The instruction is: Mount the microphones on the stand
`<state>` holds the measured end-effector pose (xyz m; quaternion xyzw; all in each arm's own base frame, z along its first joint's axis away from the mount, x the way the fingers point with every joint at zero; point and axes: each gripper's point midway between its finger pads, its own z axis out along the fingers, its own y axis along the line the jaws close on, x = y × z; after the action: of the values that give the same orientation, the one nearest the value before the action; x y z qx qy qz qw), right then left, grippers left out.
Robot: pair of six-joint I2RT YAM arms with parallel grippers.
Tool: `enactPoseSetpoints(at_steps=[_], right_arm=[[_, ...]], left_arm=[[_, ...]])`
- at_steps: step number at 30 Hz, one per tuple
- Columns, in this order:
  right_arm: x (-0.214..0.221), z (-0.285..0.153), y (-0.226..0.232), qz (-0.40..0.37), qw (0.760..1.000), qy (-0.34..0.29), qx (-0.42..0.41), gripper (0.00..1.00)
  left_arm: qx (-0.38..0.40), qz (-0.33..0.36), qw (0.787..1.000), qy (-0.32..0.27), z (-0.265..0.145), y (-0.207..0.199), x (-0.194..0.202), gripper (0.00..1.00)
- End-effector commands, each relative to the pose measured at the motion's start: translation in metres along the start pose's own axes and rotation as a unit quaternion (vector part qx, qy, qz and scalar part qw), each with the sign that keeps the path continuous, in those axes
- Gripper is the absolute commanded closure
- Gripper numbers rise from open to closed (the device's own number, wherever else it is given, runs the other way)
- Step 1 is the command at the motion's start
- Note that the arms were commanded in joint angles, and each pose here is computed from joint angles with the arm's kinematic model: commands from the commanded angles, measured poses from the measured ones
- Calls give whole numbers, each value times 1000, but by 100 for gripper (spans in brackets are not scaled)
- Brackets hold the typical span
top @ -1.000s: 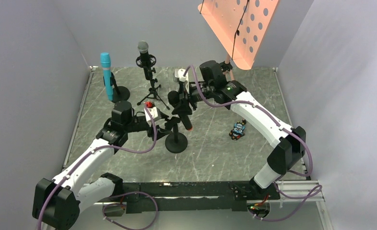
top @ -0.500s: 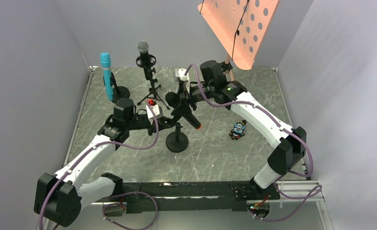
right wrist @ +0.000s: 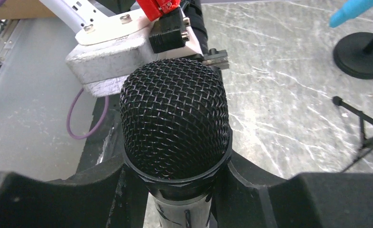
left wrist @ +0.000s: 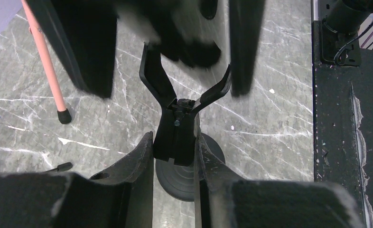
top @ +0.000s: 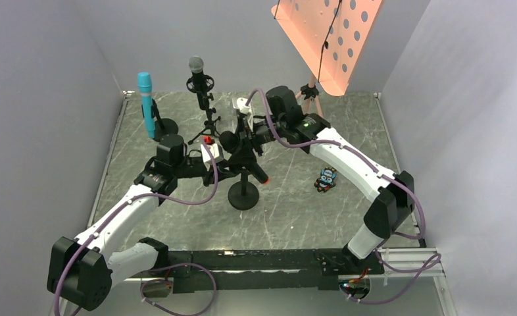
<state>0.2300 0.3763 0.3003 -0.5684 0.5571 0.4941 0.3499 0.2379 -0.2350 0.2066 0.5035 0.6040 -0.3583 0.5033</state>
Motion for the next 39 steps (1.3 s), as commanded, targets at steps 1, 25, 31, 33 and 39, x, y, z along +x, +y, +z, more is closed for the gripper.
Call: enactPoseSetpoints(at_steps=[1, 25, 31, 33, 39], right_arm=[[-16, 18, 9, -18, 999, -18, -29, 99], [23, 28, 7, -2, 999, 19, -30, 86], [21, 24, 9, -9, 999, 19, -26, 58], [18, 20, 10, -19, 999, 17, -19, 41], [3, -1, 8, -48, 999, 2, 11, 1]], left_arm=[[15, 12, 1000, -8, 0, -3, -7, 96], [-33, 30, 998, -34, -7, 4, -19, 28], [-67, 49, 995, -48, -17, 6, -27, 6], [-70, 52, 995, -47, -19, 5, -28, 1], [-103, 41, 993, -32, -30, 7, -24, 1]])
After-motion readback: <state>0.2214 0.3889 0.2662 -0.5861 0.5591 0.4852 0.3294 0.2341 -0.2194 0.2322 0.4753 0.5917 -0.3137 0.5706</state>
